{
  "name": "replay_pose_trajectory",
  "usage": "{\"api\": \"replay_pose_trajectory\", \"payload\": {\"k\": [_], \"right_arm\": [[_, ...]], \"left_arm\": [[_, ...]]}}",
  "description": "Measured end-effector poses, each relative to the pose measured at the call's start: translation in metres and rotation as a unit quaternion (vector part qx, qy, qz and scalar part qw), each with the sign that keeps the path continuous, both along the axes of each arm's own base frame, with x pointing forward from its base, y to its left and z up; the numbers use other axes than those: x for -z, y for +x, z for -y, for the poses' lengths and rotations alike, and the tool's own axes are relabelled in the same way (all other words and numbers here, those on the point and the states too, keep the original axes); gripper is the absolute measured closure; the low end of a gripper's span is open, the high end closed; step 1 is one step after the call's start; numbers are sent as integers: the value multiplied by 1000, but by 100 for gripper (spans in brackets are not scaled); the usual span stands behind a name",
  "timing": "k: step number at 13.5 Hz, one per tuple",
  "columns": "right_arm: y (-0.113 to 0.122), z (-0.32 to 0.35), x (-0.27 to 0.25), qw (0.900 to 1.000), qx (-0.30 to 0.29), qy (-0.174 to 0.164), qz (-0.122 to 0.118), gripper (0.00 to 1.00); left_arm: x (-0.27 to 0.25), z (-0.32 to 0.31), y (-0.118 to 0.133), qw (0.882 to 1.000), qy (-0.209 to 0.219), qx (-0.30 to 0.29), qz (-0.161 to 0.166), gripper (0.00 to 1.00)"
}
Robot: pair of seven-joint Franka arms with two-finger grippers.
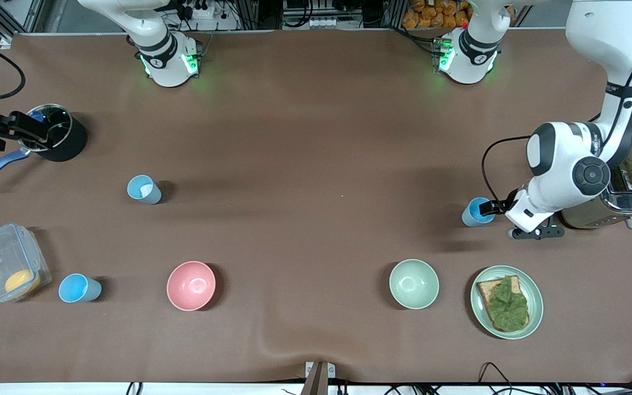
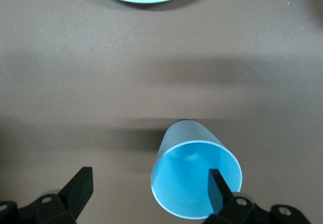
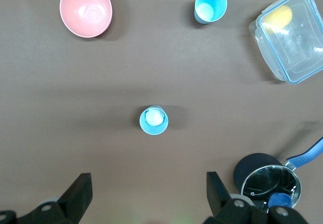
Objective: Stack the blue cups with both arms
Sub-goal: 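Reach the left gripper down to the blue cup beside the toaster, then grasp the cup with the left gripper while the right gripper grasps another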
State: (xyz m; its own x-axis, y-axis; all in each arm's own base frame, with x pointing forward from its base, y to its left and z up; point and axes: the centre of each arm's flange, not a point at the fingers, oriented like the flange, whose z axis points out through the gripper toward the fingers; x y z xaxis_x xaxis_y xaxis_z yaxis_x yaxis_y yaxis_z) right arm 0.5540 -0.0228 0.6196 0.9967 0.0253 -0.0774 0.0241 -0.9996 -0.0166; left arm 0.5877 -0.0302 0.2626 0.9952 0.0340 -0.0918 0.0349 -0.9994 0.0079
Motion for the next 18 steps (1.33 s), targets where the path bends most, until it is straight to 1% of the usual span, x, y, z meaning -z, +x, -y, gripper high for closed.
{"api": "replay_pose_trajectory", "payload": {"k": [4, 5, 6, 10, 11, 12, 13, 14, 16, 17, 18], "right_arm": [[0, 0, 1, 1000, 0, 0, -1, 0], [2, -2, 4, 1000, -2, 0, -5, 0], [5, -7, 14, 1000, -10, 0, -14, 0], [39, -69, 101, 994, -64, -14, -84, 0], [44, -83, 120, 992, -75, -16, -98, 0], [46, -97, 135, 990, -86, -19, -108, 0], [48, -112, 147, 989, -94, -21, -112, 0], [48, -121, 159, 989, -96, -23, -109, 0], [45, -124, 196, 990, -97, -23, -99, 0], [41, -123, 217, 991, -97, -23, -93, 0], [36, -122, 238, 992, -97, -22, -84, 0]], "left_arm": [[6, 0, -3, 1000, 0, 1, 2, 0], [9, 0, -3, 1000, 0, 1, 1, 0], [12, 0, -4, 1000, 0, 1, 0, 0], [21, 1, -4, 1000, 0, 1, -3, 0], [22, 1, -4, 1000, 0, 1, -3, 0], [24, 1, -5, 1000, -1, 2, -3, 2], [25, 2, -5, 1000, -1, 2, -4, 3], [27, 2, -5, 1000, -1, 2, -4, 3], [28, 2, -5, 1000, -1, 3, -4, 16], [28, 3, -5, 1000, -1, 3, -4, 18], [28, 3, -5, 1000, -1, 3, -4, 26]]}}
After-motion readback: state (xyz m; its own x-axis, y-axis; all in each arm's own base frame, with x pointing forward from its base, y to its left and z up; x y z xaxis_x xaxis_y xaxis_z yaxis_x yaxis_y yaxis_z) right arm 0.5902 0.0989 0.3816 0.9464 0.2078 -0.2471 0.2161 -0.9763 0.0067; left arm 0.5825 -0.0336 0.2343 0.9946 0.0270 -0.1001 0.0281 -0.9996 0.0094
